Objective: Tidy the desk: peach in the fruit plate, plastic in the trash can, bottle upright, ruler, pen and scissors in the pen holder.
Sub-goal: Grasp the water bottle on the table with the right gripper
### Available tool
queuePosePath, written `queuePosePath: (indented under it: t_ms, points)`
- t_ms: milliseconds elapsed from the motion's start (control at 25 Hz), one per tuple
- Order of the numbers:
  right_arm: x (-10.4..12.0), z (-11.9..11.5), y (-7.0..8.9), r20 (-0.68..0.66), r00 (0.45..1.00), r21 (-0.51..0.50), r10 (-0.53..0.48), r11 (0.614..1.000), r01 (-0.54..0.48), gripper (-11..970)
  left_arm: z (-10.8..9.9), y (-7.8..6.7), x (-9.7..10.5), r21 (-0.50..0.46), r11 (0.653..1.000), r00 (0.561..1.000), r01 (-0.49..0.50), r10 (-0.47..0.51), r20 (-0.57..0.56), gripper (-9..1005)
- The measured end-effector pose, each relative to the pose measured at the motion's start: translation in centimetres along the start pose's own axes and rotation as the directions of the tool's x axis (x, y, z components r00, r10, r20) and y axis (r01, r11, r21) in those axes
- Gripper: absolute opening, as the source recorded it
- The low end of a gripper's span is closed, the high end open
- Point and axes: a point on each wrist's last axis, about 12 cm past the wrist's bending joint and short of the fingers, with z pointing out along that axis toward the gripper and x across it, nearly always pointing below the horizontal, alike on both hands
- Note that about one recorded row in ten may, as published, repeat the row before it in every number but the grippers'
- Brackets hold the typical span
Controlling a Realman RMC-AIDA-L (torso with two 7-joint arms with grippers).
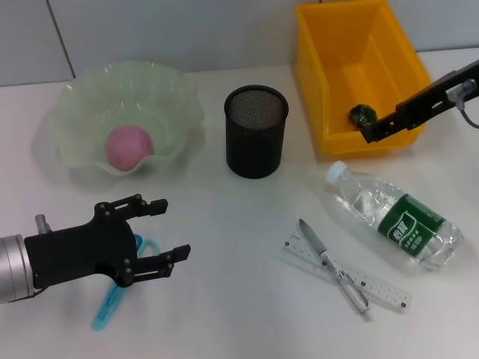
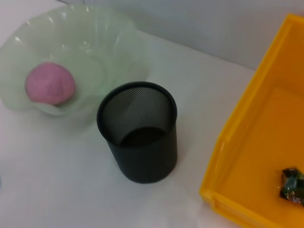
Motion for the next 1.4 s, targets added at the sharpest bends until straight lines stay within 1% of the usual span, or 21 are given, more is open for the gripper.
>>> queuePosePath:
  t_ms: [80, 200, 440, 760, 960, 1280, 1400]
  points:
    - [0.1, -0.2, 0.0, -0.026, 1.0, -0.004, 0.002, 1.0, -0.002, 800, 0.0, 0.0, 0.0, 0.002, 1.0, 1.0, -0.002, 0.002, 0.0, 793]
    - [0.2, -0.6, 0.3, -0.135, 0.991, 0.017, 0.009, 1.0, -0.007, 801, 0.0, 0.0, -0.1, 0.003, 1.0, 1.0, -0.003, 0.003, 0.0, 792]
    - [0.3, -0.3, 1.1, -0.246, 0.969, 0.047, 0.02, 0.999, -0.009, 801, 0.1, 0.0, -0.2, 0.007, 1.0, 1.0, -0.006, 0.006, 0.005, 792]
    - [0.5, 0.4, 1.5, -0.302, 0.953, 0.038, 0.025, 0.999, -0.014, 801, 0.1, 0.0, -0.3, 0.007, 1.0, 1.0, -0.01, 0.01, 0.013, 792]
    - [0.7, 0.9, 1.4, -0.335, 0.942, 0.071, 0.028, 0.997, -0.005, 801, 0.0, 0.0, -0.3, 0.006, 1.0, 1.0, -0.014, 0.014, 0.011, 792]
    - [1.3, 2.3, 1.1, -0.369, 0.929, 0.064, 0.041, 0.998, -0.018, 801, 0.0, 0.0, -0.2, 0.006, 1.0, 1.0, -0.011, 0.011, 0.01, 792]
    - [1.4, 2.7, 1.0, -0.385, 0.922, 0.078, 0.041, 0.997, -0.012, 801, 0.1, 0.0, -0.2, 0.009, 1.0, 1.0, -0.012, 0.012, 0.009, 792]
